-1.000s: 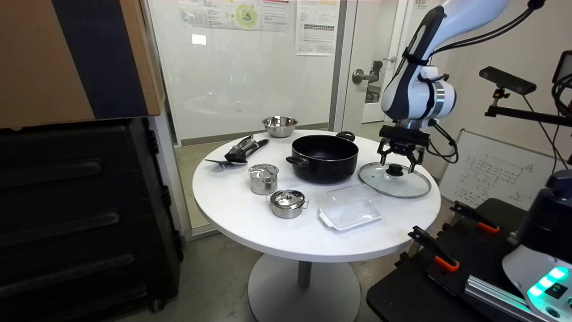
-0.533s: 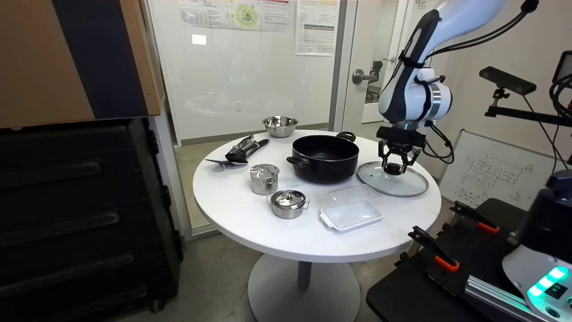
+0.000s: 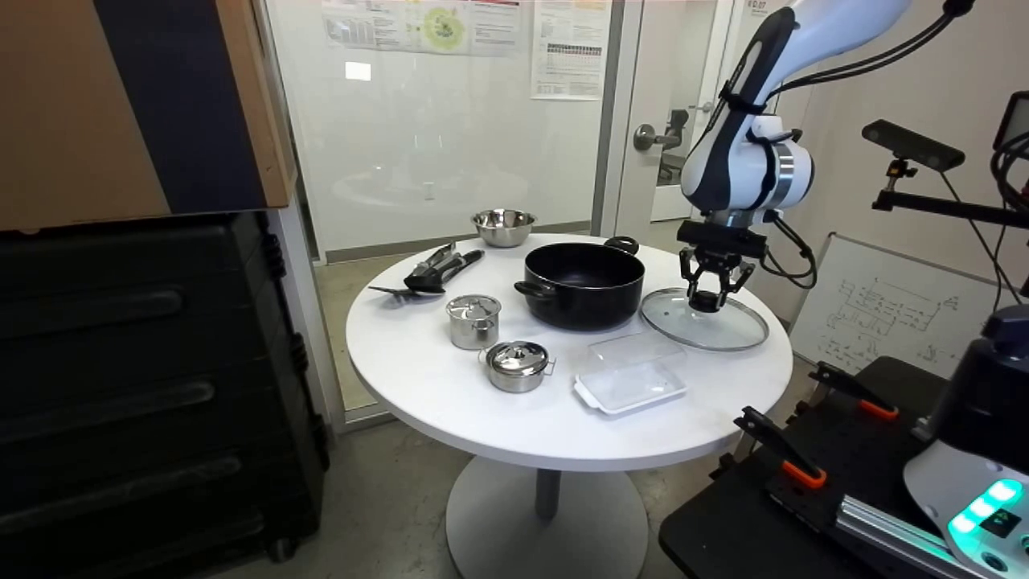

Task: Place the lid on the pot

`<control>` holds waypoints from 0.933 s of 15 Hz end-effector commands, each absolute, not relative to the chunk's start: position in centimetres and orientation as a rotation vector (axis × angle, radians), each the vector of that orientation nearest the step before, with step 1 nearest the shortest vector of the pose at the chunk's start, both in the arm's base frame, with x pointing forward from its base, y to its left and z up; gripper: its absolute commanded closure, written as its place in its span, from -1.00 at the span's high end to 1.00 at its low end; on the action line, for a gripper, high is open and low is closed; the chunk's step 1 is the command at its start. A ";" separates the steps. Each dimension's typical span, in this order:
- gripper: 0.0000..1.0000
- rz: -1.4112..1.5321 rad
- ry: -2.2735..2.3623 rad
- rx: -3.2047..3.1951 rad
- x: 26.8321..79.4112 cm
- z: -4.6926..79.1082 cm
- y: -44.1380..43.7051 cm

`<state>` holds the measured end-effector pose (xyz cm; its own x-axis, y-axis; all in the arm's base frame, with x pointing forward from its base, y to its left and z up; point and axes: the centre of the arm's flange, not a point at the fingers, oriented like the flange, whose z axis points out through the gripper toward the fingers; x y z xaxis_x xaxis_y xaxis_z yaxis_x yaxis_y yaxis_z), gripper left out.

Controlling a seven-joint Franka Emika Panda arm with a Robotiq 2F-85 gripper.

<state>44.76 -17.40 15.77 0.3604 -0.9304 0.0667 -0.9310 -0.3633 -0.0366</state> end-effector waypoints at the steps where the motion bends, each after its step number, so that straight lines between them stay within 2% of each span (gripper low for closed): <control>1: -0.49 0.094 -1.753 2.697 42.8 21.4 -18.0; 8: -0.49 0.136 -1.633 2.876 39.5 30.1 -20.4; 14: -0.49 0.206 -1.447 3.017 42.2 33.5 -15.2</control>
